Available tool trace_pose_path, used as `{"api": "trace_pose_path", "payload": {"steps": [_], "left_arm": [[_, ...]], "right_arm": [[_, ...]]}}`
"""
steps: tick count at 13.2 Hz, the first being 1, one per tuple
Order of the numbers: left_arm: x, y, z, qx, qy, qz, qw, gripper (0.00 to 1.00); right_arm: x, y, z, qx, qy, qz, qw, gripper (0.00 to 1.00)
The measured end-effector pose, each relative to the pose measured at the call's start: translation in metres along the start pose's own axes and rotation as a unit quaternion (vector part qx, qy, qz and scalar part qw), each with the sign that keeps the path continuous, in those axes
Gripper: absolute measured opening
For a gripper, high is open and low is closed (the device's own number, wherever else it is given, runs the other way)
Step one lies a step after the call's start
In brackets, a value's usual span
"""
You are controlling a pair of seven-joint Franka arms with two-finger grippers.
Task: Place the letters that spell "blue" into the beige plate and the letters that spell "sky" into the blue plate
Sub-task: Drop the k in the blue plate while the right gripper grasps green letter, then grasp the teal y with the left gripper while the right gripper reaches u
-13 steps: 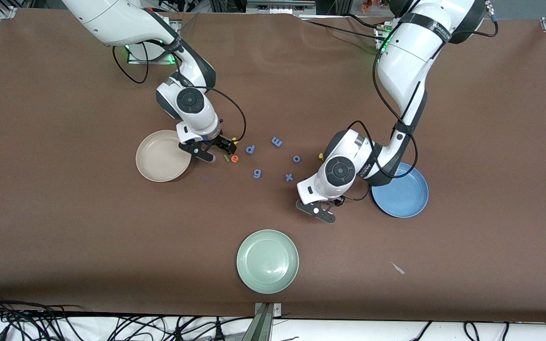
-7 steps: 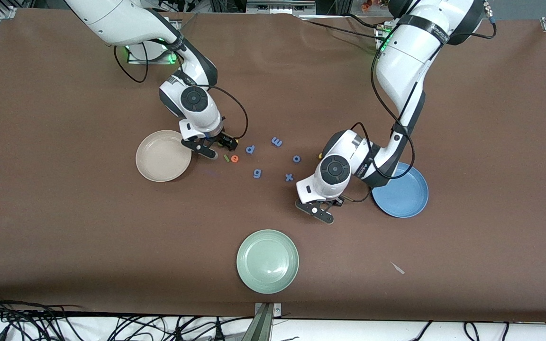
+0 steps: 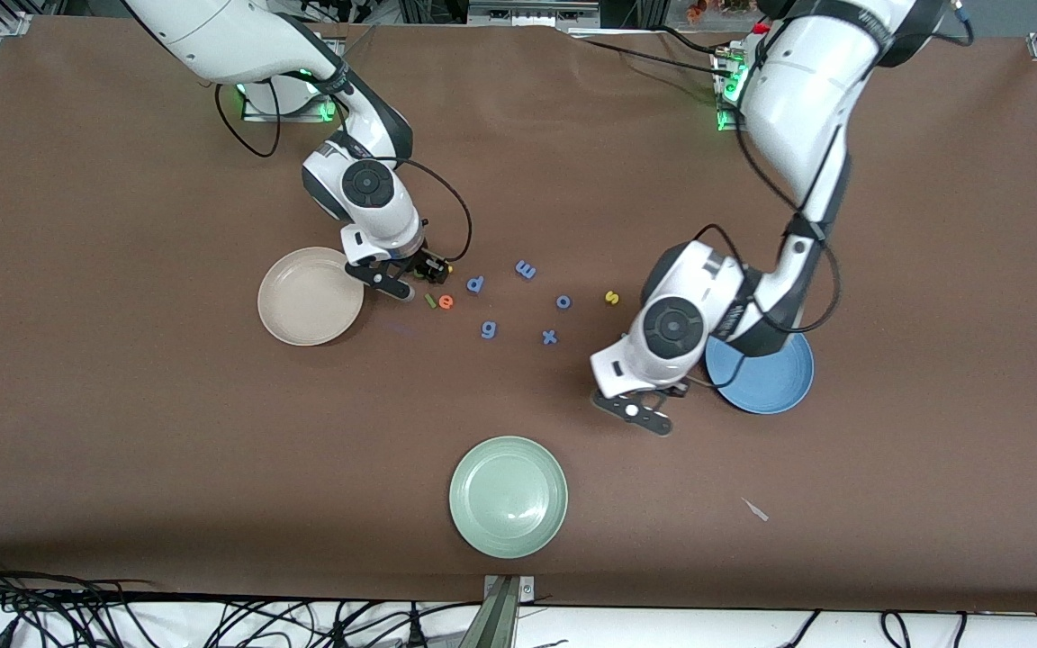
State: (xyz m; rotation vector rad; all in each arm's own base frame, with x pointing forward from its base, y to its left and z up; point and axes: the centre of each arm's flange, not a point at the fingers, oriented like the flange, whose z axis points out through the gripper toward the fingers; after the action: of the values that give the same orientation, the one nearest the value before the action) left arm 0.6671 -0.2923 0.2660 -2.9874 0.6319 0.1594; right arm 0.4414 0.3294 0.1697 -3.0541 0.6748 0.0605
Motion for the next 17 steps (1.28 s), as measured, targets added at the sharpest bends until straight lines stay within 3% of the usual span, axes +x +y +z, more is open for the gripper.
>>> {"api": "trace_pose_path", "payload": {"steps": [3,6,8,12,13,17], "left_arm": [[-0.027,-0.089,-0.026,-0.006,-0.055,0.021,0.998,0.24],[-0.059,-0.172,0.015,-0.033,-0.100,0.049,0.993,0.24],[-0.075,-0.179,0.054,-0.046,-0.121,0.055,0.990,0.24],[-0.081,-0.156,0.088,-0.050,-0.119,0.070,0.989,0.24],[-0.079,-0.153,0.088,-0.049,-0.116,0.073,0.989,0.30],[-0.071,-0.142,0.050,-0.039,-0.085,0.069,0.993,0.69]], "right_arm": [[-0.001,0.000,-0.005,0.001,0.003,-0.001,1.000,0.35],[0.000,0.000,-0.005,0.001,0.004,-0.002,1.000,0.35],[0.004,0.003,-0.010,-0.010,0.009,-0.013,1.000,0.35],[0.041,0.017,-0.051,-0.058,0.023,-0.075,0.995,0.35],[0.056,0.024,-0.065,-0.071,0.018,-0.101,0.992,0.35],[0.107,0.070,-0.082,-0.104,-0.002,-0.178,0.978,0.35]]}}
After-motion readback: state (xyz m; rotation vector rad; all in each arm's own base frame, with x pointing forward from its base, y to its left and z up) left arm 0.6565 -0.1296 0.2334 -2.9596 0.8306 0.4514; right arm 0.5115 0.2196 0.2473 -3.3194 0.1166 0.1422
